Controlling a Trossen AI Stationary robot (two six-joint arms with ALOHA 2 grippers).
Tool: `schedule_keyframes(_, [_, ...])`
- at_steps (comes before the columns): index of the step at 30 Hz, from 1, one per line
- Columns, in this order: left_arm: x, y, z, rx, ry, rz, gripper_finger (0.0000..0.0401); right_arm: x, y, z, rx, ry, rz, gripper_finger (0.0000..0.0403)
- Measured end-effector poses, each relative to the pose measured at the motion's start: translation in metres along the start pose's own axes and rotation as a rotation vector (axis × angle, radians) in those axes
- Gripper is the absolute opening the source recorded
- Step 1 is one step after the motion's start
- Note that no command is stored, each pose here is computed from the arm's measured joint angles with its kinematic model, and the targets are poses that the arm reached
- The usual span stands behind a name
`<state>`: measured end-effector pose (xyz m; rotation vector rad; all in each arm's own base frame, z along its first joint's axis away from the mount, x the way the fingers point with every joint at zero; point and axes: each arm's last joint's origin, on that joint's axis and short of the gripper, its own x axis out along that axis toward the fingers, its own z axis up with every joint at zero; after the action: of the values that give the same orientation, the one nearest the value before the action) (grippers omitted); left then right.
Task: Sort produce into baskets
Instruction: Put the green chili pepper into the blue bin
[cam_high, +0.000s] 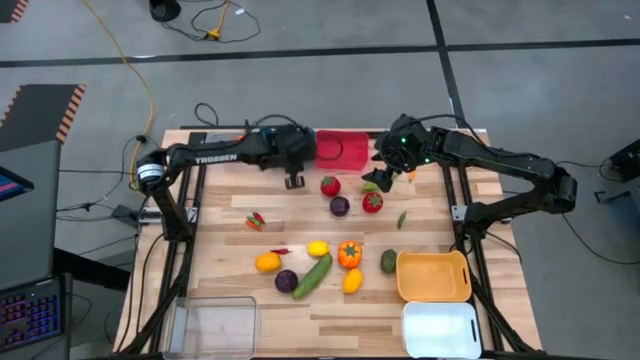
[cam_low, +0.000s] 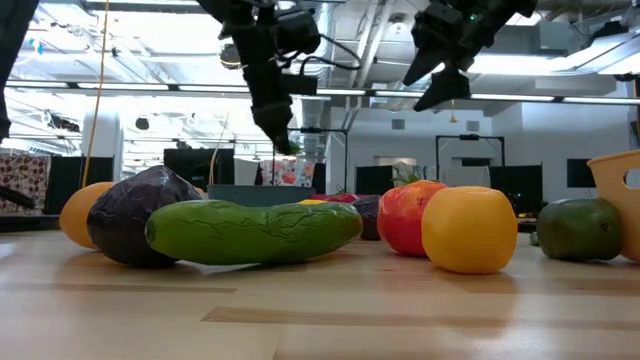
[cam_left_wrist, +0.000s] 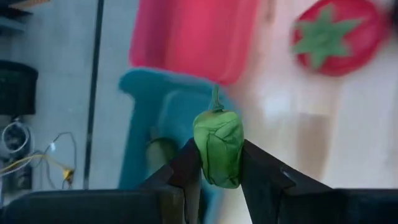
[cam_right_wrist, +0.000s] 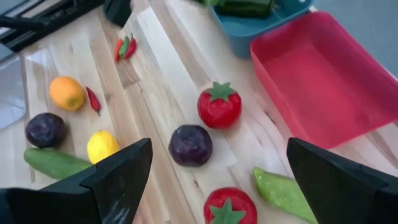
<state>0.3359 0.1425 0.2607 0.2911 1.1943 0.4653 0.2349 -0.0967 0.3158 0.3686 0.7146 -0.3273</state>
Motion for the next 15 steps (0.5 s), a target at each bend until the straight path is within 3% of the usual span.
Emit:
schedule_keyframes(8, [0.013,0.037,-0.017,-0.021,0.054,0.039,0.0084,0.000,0.000,-0.001,0.002,0.015,-0.003,0.0400])
schedule_keyframes(15, [0.019,0.055,-0.027,-0.069,0.072,0.037,0.0084,0.000,0.000,-0.001,0.002,0.015,-0.003,0.0400])
